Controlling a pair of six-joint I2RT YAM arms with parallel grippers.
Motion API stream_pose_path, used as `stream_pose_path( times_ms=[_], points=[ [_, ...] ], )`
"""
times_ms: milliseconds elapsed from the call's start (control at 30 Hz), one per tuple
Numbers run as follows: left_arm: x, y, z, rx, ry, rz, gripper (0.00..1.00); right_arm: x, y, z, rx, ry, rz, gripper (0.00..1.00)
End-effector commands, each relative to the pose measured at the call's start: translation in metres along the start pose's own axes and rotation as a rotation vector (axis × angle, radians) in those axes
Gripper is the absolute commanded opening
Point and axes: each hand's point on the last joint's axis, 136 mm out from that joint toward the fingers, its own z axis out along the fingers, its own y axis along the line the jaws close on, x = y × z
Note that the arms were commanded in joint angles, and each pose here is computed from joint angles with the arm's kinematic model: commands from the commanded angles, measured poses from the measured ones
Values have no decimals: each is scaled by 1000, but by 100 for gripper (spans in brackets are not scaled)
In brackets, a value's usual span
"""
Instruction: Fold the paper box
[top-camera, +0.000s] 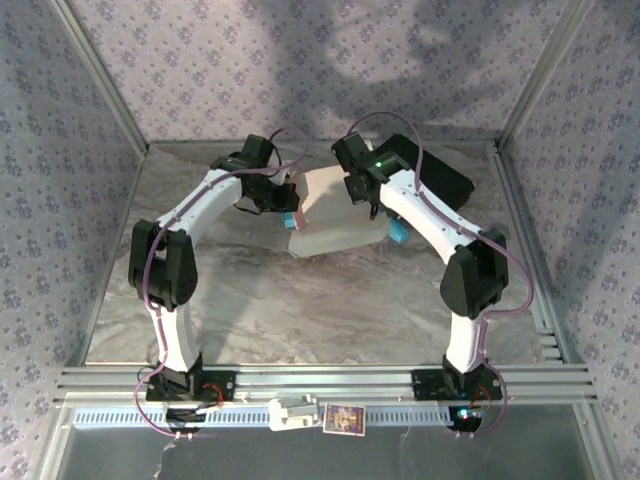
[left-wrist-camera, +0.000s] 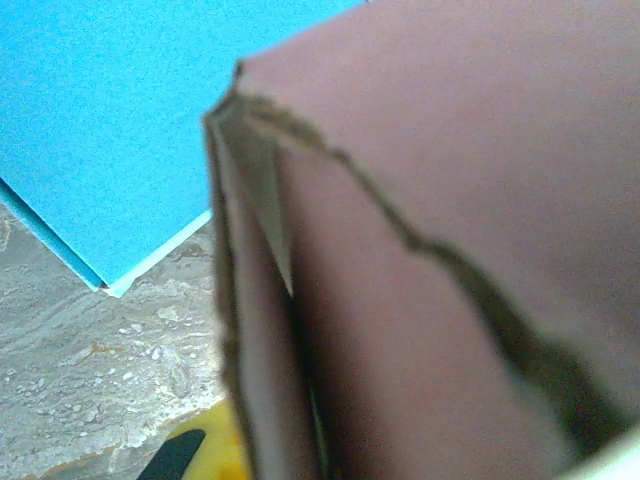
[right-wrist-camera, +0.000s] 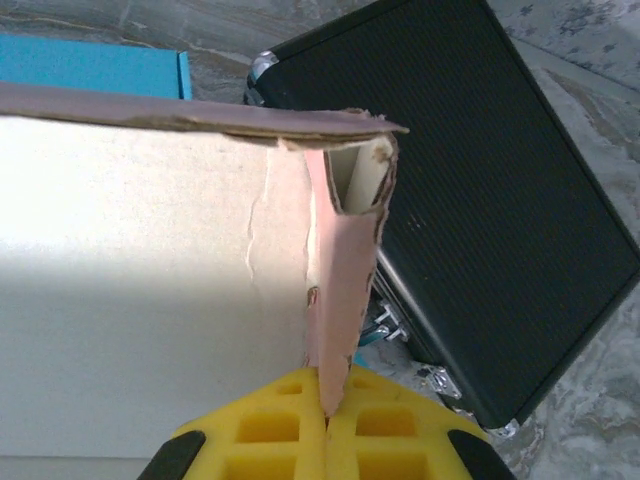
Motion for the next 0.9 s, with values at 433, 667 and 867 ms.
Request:
stream_pose_path(
  times_ms=[433,667,867],
  points=[
    [-14,-23,-20,-98,-94,-165,0,4,-6,-21,358,10,29,0],
    [-12,-27,-19,-77,-86,-182,0,1,6,-19,233,32,70,0],
    [-9,-27,-21,-64,-75,-190,0,1,7,-16,-67,78,203,8]
  ],
)
